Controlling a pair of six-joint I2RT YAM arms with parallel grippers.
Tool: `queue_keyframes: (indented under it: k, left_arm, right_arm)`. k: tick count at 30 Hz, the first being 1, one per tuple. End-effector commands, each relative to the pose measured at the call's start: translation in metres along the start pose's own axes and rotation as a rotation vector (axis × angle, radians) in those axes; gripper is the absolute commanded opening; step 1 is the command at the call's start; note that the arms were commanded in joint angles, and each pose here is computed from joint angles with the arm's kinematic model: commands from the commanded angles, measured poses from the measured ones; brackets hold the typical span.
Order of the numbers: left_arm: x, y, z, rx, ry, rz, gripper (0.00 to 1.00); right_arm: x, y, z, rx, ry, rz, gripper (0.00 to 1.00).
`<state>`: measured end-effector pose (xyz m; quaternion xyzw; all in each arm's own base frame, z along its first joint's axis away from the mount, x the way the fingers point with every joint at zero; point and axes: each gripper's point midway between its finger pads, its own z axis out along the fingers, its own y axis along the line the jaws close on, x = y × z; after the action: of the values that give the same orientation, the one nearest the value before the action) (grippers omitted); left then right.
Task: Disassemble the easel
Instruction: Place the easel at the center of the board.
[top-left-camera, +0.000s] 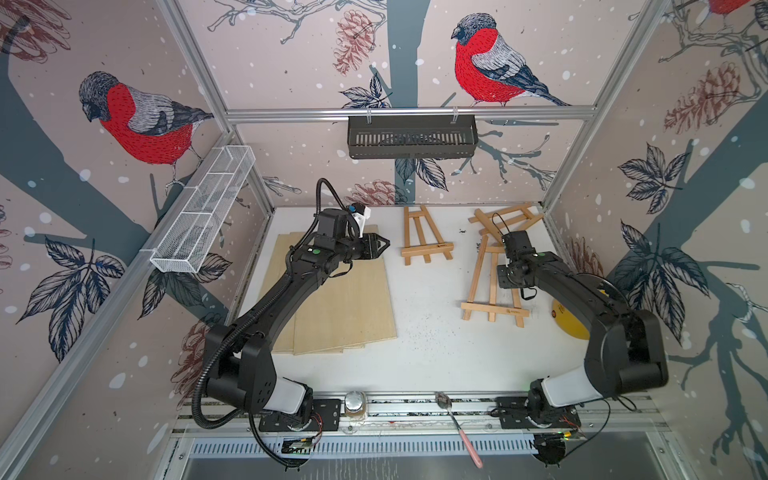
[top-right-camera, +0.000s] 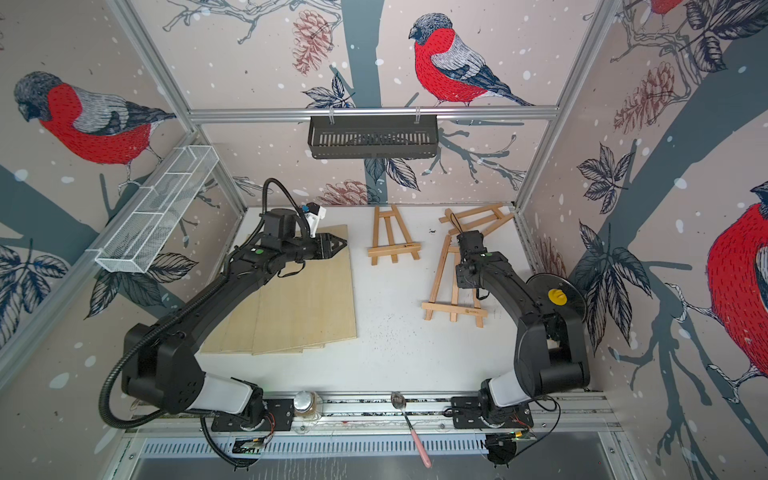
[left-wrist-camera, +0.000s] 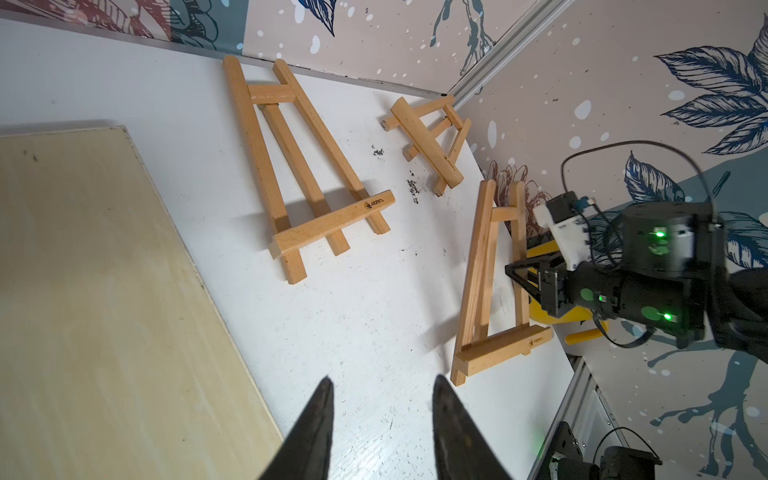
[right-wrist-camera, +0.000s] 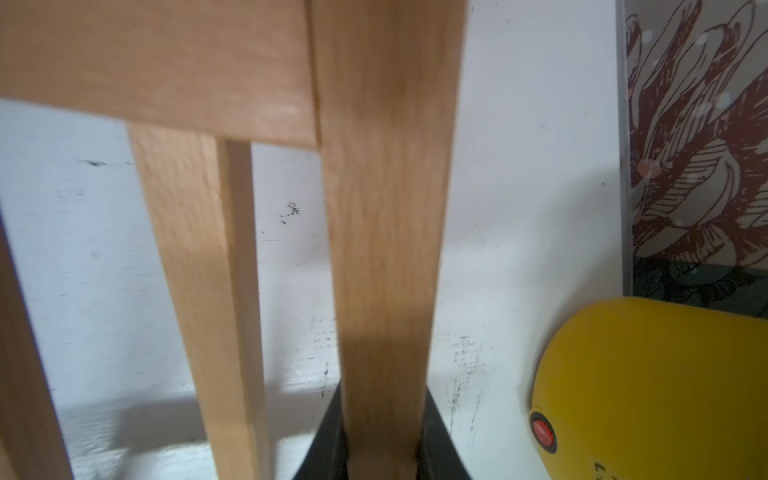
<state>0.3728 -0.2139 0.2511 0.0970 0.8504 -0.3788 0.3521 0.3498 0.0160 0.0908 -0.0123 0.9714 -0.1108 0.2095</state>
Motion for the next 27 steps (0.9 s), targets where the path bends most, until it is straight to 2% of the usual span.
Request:
queue_keyframes:
  k: [1,8,13,19,20,23,27]
  left_arm:
    - [-0.005,0.009,-0.012,-0.052,-0.033,0.008,0.39]
    - [-0.002,0.03,-0.026,-0.066,-0.049,-0.03,0.4]
    - [0.001,0.038,-0.029,-0.068,-0.044,-0.041,0.4]
    - [0.0,0.041,-0.03,-0.068,-0.047,-0.043,0.4]
    - [0.0,0.042,-0.029,-0.068,-0.045,-0.045,0.4]
    - [0.0,0.044,-0.03,-0.075,-0.046,-0.048,0.4]
    - [0.0,0.049,-0.03,-0.094,-0.047,-0.055,0.4]
  right_arm:
    - [-0.002,-0.009,0.014,0.08,0.033,-0.043,0.07]
    - [-0.012,0.01,0.047,0.05,0.084,-0.136,0.07]
    - [-0.01,0.012,0.073,0.084,0.145,-0.194,0.07]
    - [-0.015,0.019,0.089,0.076,0.138,-0.219,0.08]
    - [-0.015,0.019,0.091,0.08,0.142,-0.22,0.1]
    - [-0.015,0.014,0.094,0.112,0.153,-0.215,0.37]
    - [-0.016,0.015,0.092,0.099,0.144,-0.209,0.48]
